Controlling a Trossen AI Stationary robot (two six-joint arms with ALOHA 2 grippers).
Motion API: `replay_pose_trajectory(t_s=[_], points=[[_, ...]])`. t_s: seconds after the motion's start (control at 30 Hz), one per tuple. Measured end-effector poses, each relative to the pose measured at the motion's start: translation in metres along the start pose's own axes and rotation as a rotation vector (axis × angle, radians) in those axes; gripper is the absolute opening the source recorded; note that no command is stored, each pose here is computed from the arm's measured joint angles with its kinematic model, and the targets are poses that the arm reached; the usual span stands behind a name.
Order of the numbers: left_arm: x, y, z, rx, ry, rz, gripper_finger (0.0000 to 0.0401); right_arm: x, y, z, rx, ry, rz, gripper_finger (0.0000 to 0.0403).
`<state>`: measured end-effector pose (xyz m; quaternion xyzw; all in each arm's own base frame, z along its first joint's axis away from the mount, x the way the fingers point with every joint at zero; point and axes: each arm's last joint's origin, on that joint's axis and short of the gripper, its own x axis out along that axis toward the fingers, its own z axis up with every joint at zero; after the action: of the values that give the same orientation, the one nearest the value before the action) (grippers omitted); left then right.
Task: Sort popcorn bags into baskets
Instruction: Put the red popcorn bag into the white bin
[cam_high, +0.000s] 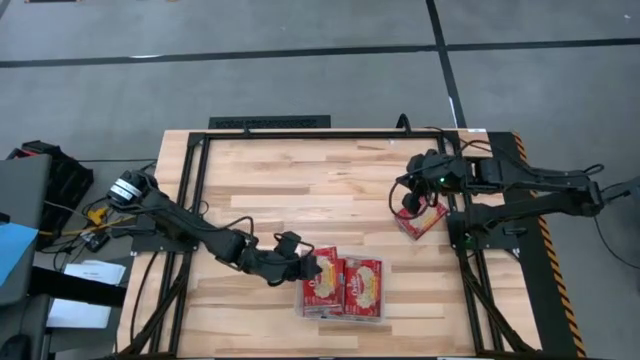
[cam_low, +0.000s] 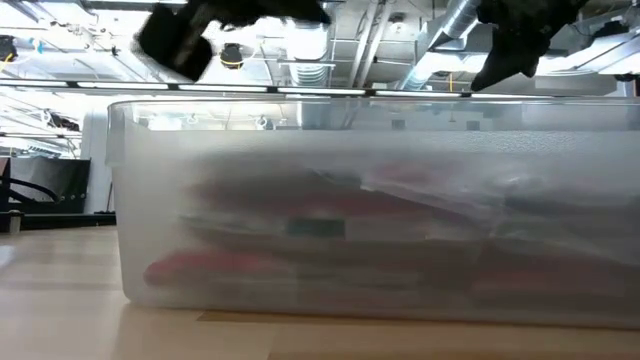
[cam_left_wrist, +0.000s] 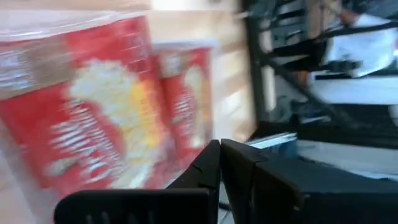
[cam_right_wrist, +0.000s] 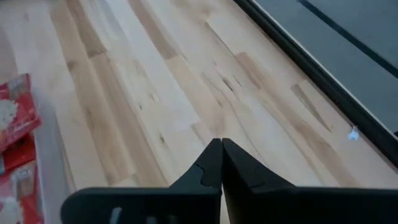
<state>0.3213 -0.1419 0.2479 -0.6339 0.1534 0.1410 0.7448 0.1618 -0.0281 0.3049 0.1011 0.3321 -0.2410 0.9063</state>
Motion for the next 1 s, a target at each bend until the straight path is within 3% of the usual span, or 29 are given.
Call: replay_pose_trajectory(t_s=[0.17, 0.27, 0.4, 0.57, 0.77, 1.0], points=[[-0.002, 0.009, 0.004, 0.034, -0.013, 0.099, 0.0, 0.013, 0.013, 0.003, -0.024, 0.012, 0.034, 0.0019], [-0.006, 0.007, 0.019, 0.096, -0.054, 0.133, 0.0, 0.027, 0.024, 0.005, -0.049, 0.034, 0.065, 0.0027], [-0.003, 0.019, 0.037, 0.17, -0.107, 0.264, 0.0, 0.046, 0.035, 0.004, -0.074, 0.075, 0.062, 0.0033], [0.009, 0.029, 0.042, 0.258, -0.026, 0.324, 0.0, 0.06, 0.041, -0.001, -0.103, 0.14, 0.047, 0.0025], [0.021, 0.042, 0.04, 0.281, -0.016, 0.374, 0.0, 0.065, 0.042, -0.001, -0.107, 0.148, 0.044, 0.0017], [0.037, 0.051, 0.033, 0.283, 0.082, 0.364, 0.0, 0.066, 0.038, 0.0, -0.096, 0.151, 0.029, 0.0035]])
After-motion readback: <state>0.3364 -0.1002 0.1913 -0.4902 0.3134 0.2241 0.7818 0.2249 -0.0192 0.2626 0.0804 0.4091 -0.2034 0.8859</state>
